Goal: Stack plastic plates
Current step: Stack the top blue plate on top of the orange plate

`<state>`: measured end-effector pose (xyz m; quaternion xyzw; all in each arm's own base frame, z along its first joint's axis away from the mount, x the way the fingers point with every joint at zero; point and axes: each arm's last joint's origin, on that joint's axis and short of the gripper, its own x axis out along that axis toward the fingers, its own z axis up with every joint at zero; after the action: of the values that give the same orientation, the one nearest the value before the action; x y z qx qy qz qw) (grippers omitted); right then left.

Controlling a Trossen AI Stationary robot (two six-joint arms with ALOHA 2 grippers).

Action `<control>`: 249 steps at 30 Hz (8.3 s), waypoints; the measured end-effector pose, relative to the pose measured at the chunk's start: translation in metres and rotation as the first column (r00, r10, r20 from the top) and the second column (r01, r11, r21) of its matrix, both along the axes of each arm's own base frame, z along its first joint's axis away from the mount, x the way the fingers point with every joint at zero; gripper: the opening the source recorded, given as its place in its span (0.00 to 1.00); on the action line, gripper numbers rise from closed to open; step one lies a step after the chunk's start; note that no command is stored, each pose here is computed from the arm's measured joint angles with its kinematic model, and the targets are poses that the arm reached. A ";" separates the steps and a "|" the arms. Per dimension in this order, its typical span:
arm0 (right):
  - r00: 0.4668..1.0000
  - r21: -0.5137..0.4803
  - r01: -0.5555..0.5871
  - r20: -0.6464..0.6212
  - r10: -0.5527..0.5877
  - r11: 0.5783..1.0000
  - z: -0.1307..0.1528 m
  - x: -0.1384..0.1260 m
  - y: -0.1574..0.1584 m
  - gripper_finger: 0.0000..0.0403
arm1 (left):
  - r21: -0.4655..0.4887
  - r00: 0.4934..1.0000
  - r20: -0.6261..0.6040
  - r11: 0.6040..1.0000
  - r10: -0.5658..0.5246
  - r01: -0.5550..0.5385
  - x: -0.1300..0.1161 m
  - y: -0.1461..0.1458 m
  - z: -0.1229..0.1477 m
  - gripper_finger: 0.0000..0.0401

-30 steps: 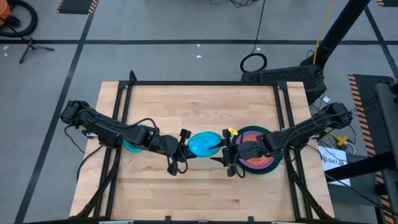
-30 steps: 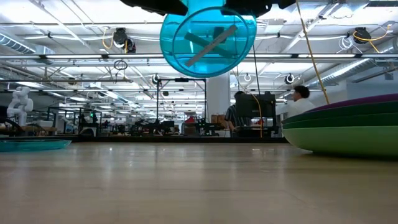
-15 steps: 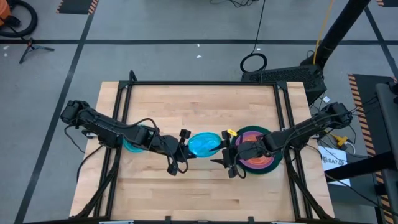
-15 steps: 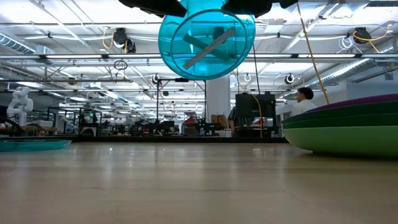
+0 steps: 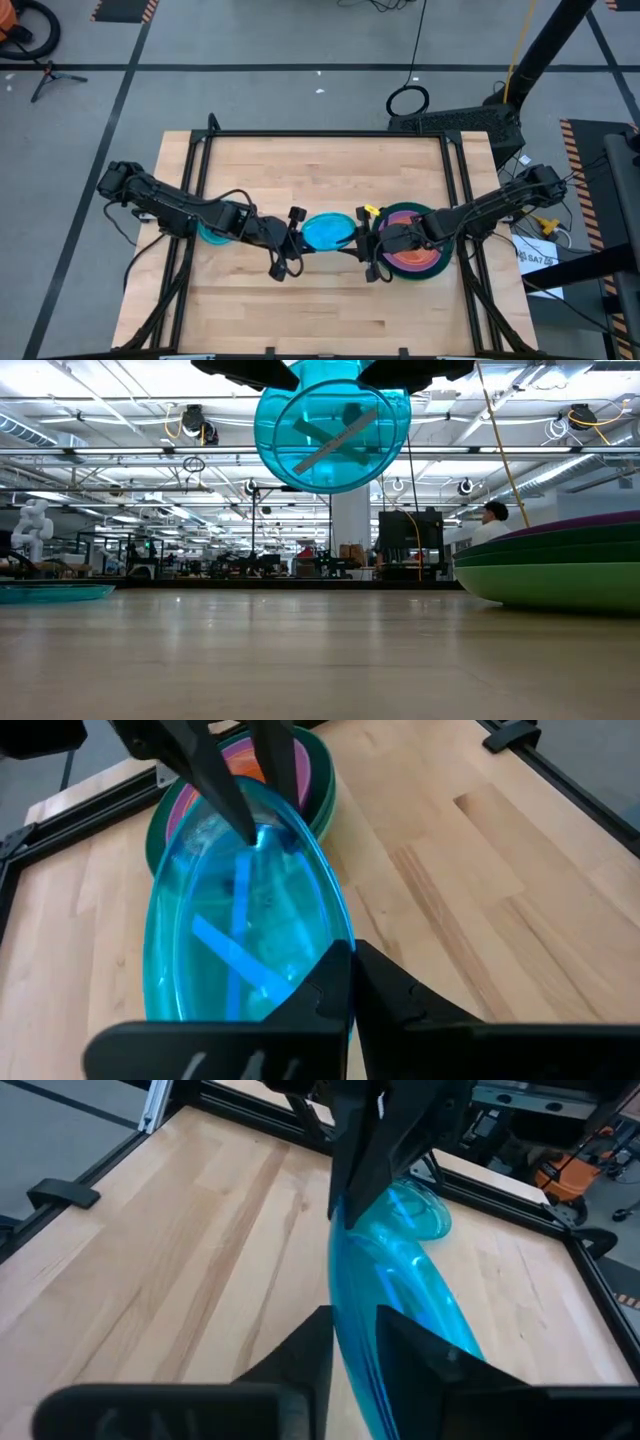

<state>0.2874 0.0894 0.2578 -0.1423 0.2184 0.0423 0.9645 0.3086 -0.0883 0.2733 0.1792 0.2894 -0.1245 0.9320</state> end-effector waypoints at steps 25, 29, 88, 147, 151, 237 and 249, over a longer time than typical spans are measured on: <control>0.998 0.036 0.069 -0.008 -0.069 0.997 -0.001 0.003 -0.011 0.31 | -0.093 0.989 -0.085 0.988 0.117 -0.125 -0.001 0.012 -0.005 0.06; 0.997 0.038 0.079 -0.013 -0.079 0.996 -0.001 0.003 -0.014 0.35 | -0.092 0.978 -0.164 0.985 0.131 -0.147 -0.006 0.013 -0.010 0.06; 0.993 0.055 0.110 -0.039 -0.108 0.992 -0.003 0.003 -0.018 0.39 | -0.238 0.860 -0.488 0.926 0.148 -0.294 -0.001 0.040 -0.048 0.57; 0.860 0.228 0.498 -0.257 -0.442 0.837 -0.069 0.040 -0.086 0.39 | 0.007 0.840 -0.316 0.887 0.440 -0.462 -0.051 0.086 -0.067 0.57; 0.881 0.284 0.468 -0.230 -0.414 0.837 -0.082 0.053 -0.095 0.39 | 0.001 0.845 -0.270 0.877 0.462 -0.480 -0.064 0.079 -0.055 0.57; 0.872 -0.028 0.454 -0.190 -0.451 0.891 -0.030 0.117 -0.119 0.01 | 0.085 0.702 0.131 0.698 0.700 -0.712 -0.135 0.123 -0.023 0.57; 0.823 -0.075 0.513 -0.241 -0.515 0.855 -0.014 0.096 -0.111 0.03 | 0.074 0.698 0.136 0.695 0.703 -0.715 -0.134 0.123 -0.022 0.57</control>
<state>0.3838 -0.0215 0.2439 -0.0751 0.3697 -0.2021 0.9038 0.1743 0.0345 0.2513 0.1157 0.2973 0.2712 0.9081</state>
